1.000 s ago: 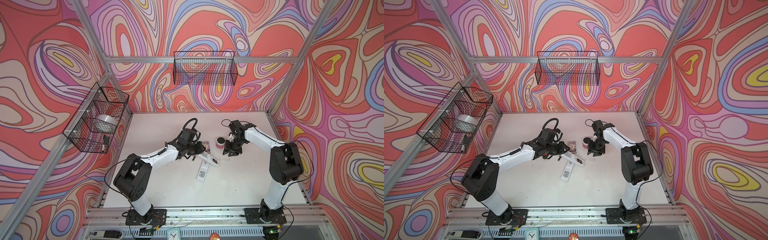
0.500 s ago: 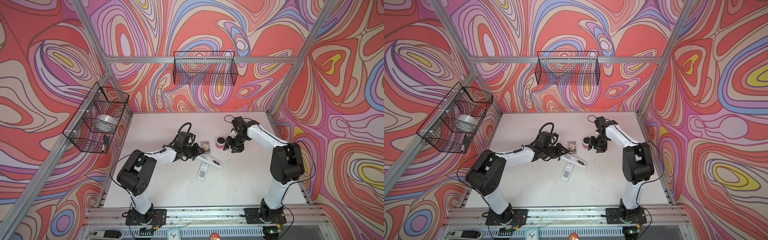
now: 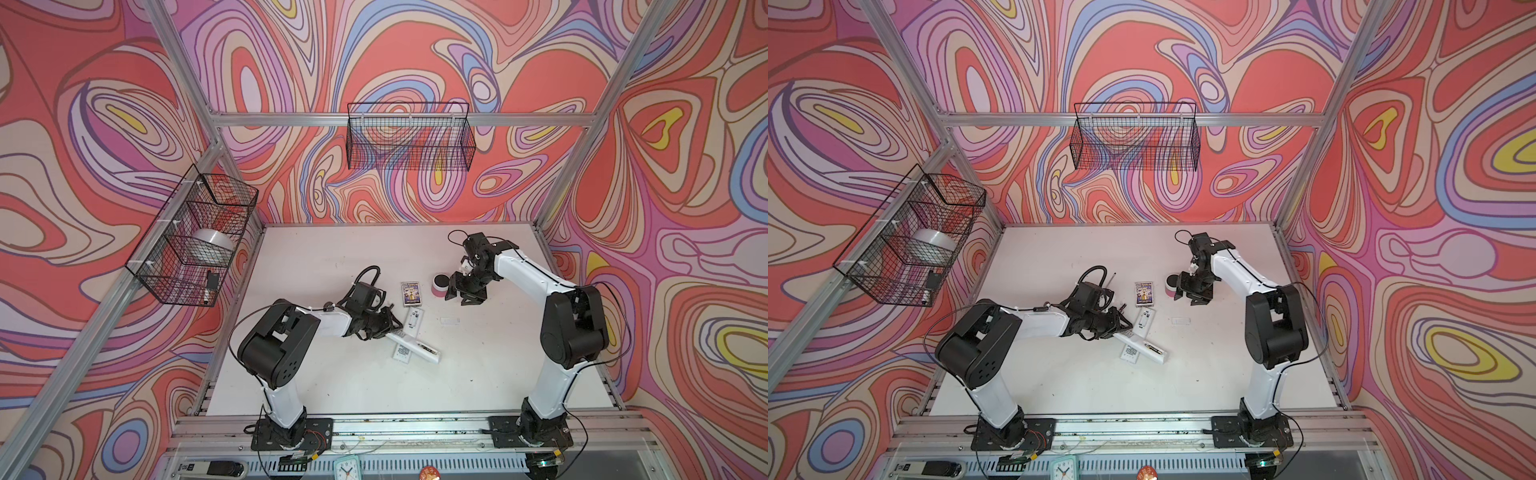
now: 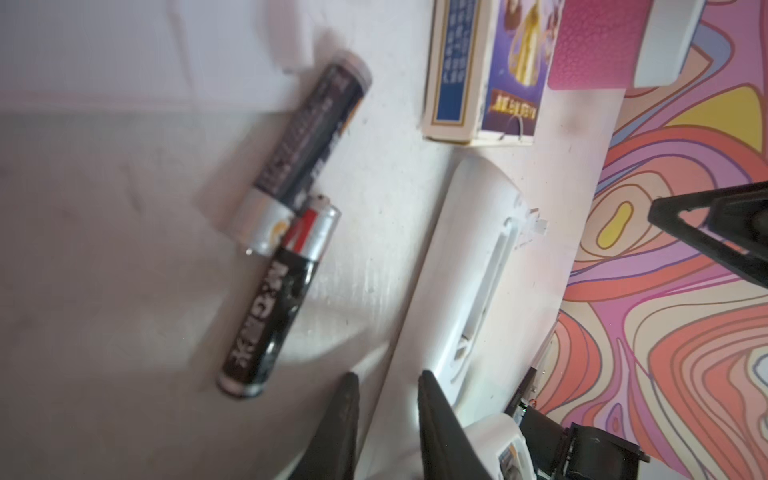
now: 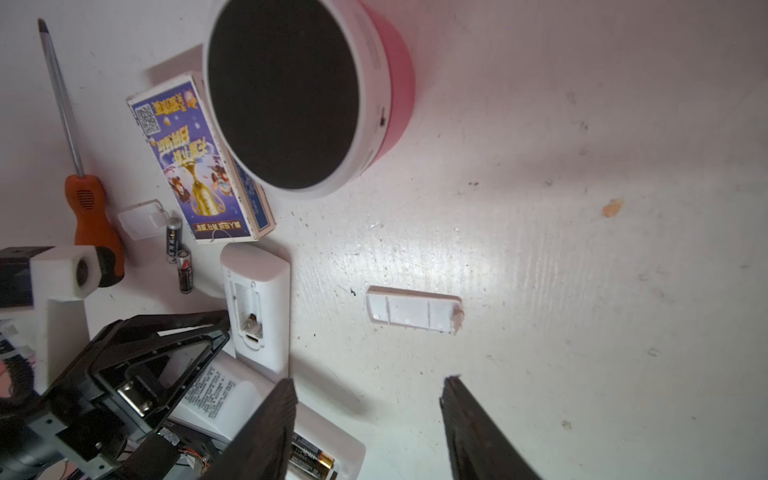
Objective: Unload the batteries from the remote control
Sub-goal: 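Release the remote and move the left gripper over the orange-handled screwdriver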
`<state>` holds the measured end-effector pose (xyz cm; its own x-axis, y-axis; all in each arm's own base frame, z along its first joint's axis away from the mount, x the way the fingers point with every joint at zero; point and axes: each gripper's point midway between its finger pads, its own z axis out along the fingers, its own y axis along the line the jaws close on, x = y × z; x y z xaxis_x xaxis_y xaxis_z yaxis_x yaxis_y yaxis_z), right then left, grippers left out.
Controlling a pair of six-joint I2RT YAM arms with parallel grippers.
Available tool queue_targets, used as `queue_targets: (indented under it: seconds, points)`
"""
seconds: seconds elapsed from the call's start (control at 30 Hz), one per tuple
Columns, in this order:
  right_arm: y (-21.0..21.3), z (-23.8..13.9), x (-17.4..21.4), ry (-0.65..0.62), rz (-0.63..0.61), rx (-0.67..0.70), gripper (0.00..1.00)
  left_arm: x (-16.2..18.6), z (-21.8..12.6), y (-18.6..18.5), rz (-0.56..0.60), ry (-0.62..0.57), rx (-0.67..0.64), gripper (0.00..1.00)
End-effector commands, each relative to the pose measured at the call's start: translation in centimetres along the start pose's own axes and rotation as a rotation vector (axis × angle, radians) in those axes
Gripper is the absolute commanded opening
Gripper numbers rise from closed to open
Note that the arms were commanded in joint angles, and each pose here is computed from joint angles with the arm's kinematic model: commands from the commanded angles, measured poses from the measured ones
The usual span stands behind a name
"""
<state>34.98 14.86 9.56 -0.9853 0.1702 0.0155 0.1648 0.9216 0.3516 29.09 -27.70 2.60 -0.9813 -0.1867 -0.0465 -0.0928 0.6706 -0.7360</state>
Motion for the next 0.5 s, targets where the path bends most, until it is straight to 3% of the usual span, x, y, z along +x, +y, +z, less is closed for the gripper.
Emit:
queue_targets:
  seconds: [0.0, 0.13, 0.23, 0.37, 0.47]
  points:
    - [0.9, -1.3, -0.7, -0.034, -0.026, -0.026, 0.64, 0.5, 0.5, 2.3, -0.033, 0.006, -0.083, 0.40]
    - [1.1, -1.9, -0.8, -0.046, -0.034, -0.028, 0.65, 0.0, -0.1, 1.6, -0.024, -0.009, -0.079, 0.71]
    - [1.3, -2.1, -0.8, -0.053, -0.035, -0.034, 0.65, -0.4, -0.9, 1.3, -0.018, -0.026, -0.078, 0.99]
    - [1.7, -2.0, -0.7, -0.049, -0.041, -0.064, 0.66, -1.1, -2.8, 0.6, 0.010, -0.065, -0.080, 1.00]
    - [2.1, -2.2, -0.8, -0.054, -0.045, -0.083, 0.67, -1.8, -5.8, 0.3, 0.104, -0.121, -0.170, 1.00]
